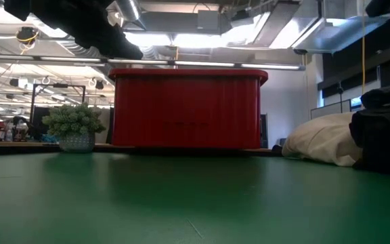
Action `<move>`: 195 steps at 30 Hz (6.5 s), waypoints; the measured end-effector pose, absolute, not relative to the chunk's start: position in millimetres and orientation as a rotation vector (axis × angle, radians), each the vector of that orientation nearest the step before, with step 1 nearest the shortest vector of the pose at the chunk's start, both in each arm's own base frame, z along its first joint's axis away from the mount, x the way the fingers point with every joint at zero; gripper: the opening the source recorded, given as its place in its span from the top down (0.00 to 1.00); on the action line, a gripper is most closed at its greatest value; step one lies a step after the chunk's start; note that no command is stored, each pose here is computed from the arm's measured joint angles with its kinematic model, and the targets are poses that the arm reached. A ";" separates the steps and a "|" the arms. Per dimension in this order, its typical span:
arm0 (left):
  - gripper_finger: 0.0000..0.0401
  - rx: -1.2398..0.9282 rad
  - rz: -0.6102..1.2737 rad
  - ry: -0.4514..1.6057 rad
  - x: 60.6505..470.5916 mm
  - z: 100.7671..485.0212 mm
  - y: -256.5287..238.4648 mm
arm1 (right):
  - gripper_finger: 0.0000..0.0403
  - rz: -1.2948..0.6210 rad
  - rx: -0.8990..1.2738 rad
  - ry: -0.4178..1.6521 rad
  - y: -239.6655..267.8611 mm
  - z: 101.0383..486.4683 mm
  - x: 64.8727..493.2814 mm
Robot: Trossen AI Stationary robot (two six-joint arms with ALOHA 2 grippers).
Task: Fold laundry
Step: Put the gray folded pants into the red bin
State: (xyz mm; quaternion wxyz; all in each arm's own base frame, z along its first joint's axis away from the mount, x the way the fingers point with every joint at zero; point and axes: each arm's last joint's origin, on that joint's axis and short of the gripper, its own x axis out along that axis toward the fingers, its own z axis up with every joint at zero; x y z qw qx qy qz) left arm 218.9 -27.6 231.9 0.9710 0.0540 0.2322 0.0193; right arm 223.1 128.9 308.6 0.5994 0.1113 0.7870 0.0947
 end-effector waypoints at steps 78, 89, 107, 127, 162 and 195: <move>0.63 0.095 0.065 0.467 218.9 232.0 -27.0 | 1.00 0.091 0.243 1.776 114.0 308.6 227.3; 0.63 0.096 0.065 0.467 218.9 232.0 -27.0 | 1.00 0.282 0.415 1.952 164.3 319.8 196.9; 0.63 0.094 0.062 0.467 219.0 231.9 -27.1 | 1.00 0.133 0.456 2.172 189.7 224.4 158.6; 0.63 0.095 0.060 0.435 220.3 234.8 -27.3 | 1.00 0.201 0.513 2.113 174.7 147.6 155.0; 0.63 0.162 0.046 0.396 222.0 238.5 -27.6 | 1.00 0.239 0.381 1.168 102.7 177.5 283.6; 0.63 0.160 0.046 0.395 222.0 238.5 -27.5 | 1.00 0.503 0.388 1.224 93.7 222.5 289.4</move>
